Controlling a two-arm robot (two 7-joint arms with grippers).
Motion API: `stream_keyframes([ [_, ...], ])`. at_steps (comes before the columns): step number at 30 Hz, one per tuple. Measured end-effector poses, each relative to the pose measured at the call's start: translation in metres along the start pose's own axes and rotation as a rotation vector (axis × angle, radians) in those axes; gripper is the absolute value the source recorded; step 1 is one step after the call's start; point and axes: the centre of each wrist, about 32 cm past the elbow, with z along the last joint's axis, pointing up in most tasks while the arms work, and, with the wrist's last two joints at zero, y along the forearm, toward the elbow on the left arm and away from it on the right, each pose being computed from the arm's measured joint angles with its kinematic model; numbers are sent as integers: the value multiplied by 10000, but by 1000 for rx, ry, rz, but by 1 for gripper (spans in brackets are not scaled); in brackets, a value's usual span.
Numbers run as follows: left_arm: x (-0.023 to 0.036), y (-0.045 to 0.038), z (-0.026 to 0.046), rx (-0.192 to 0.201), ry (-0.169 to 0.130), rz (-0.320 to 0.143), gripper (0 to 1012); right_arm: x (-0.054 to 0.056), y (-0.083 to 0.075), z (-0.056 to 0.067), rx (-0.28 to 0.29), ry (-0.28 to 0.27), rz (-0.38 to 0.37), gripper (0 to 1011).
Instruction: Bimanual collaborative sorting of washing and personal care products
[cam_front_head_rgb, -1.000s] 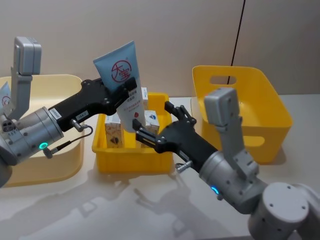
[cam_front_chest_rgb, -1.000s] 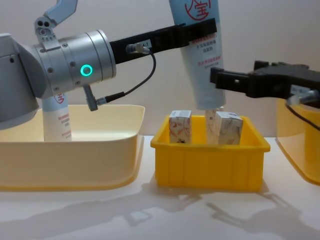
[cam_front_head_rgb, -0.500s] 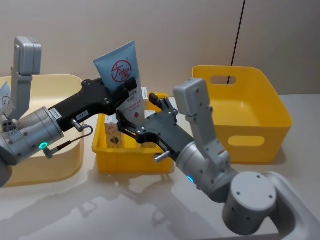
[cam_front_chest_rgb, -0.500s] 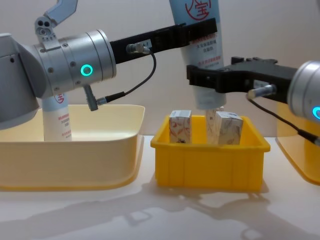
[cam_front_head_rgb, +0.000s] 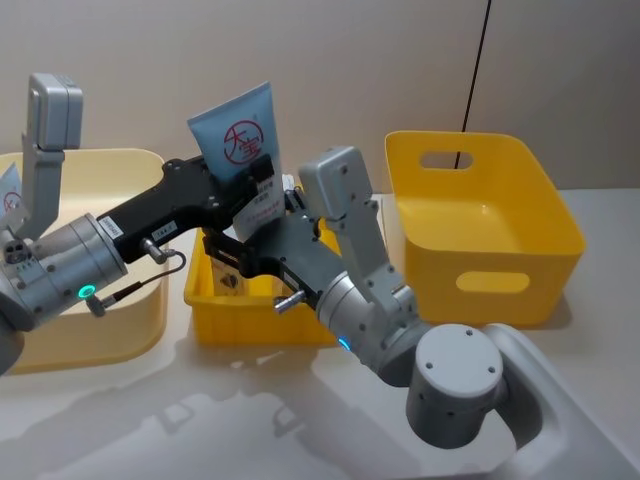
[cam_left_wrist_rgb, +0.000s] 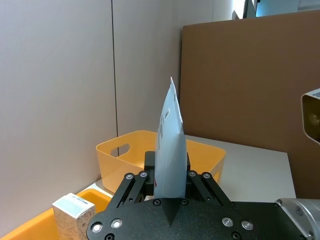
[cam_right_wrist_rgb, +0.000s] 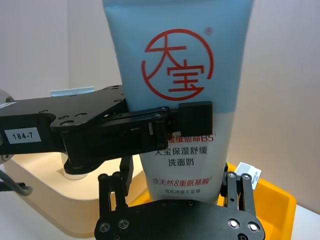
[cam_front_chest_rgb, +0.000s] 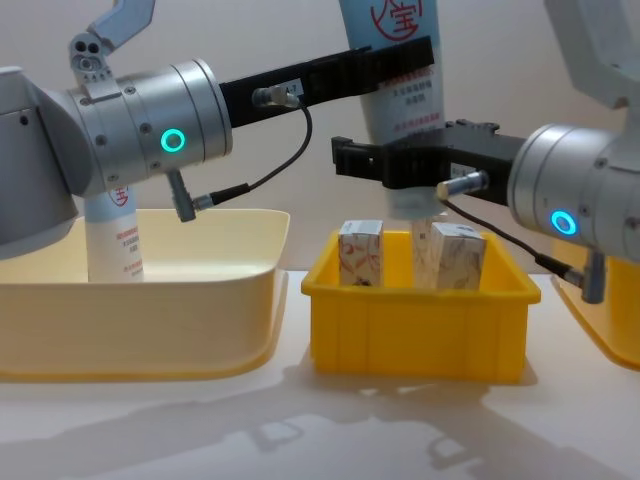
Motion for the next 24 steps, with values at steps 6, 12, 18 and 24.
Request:
stream_keyframes([
  [6,0,0,1,0,0,0,271,-22,71,-1,-3,-4,9,846],
  [12,1,1,1,-1,0,1,271,-31,103,-3,-5,-6,13,774],
  [18,1,1,1,-1,0,1,271,-39,128,-2,-6,-8,17,734],
  [24,-2,-2,-1,0,0,-1,408,-49,144,0,-6,-9,21,697],
])
